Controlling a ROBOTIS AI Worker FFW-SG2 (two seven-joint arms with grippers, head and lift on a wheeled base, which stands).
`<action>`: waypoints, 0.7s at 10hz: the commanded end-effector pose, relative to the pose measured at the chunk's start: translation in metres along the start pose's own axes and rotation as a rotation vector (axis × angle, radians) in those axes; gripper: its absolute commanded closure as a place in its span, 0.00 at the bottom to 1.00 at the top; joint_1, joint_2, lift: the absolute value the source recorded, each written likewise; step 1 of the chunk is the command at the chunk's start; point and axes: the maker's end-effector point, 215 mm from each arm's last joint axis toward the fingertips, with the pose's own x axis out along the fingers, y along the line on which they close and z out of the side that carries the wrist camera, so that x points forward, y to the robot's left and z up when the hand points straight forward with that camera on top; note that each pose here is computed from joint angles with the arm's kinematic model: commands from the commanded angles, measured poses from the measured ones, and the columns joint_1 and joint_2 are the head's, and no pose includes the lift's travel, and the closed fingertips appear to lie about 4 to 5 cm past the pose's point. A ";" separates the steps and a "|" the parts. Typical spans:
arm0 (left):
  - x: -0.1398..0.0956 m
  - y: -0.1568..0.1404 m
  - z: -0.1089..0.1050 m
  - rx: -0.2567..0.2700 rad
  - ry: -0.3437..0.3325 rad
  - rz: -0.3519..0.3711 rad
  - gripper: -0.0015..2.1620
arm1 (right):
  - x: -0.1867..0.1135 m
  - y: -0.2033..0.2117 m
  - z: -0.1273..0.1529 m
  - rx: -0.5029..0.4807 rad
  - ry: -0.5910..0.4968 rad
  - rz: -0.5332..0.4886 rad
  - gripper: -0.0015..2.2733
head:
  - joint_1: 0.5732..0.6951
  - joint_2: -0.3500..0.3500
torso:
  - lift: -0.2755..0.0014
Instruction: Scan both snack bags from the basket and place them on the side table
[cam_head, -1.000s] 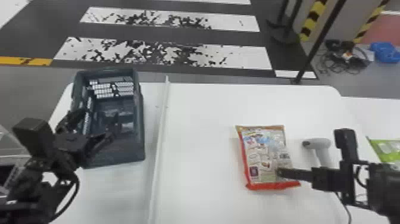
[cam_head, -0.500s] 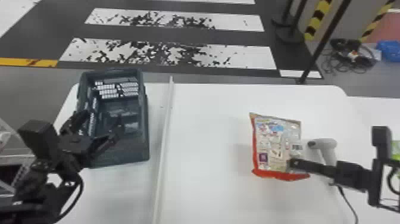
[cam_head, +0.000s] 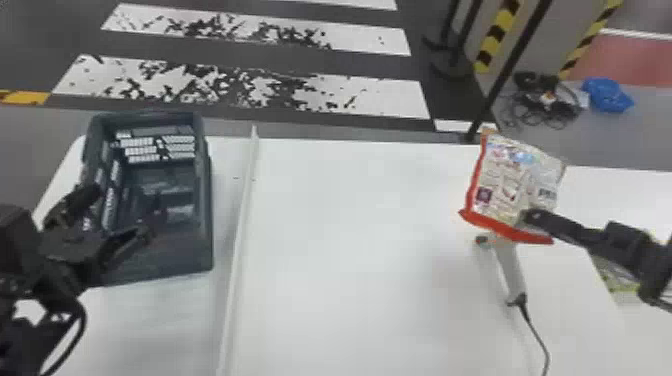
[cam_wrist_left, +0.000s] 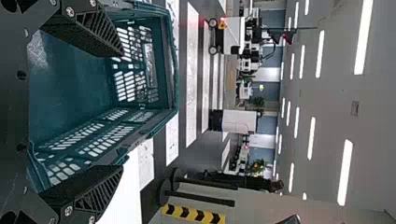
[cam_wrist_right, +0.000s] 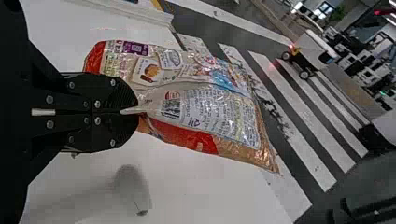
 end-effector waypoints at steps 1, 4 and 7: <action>0.000 -0.001 0.000 -0.001 -0.001 -0.001 0.07 | -0.011 -0.031 0.029 0.037 -0.081 -0.068 0.99 | 1.00 0.26 | 0.73; 0.001 0.000 0.001 -0.001 -0.001 0.000 0.07 | -0.033 -0.119 0.061 0.111 -0.244 -0.292 0.99 | 1.00 0.07 | 0.73; 0.000 0.000 0.000 -0.001 0.000 0.000 0.07 | -0.067 -0.205 0.082 0.202 -0.419 -0.519 0.99 | 1.00 0.00 | 0.73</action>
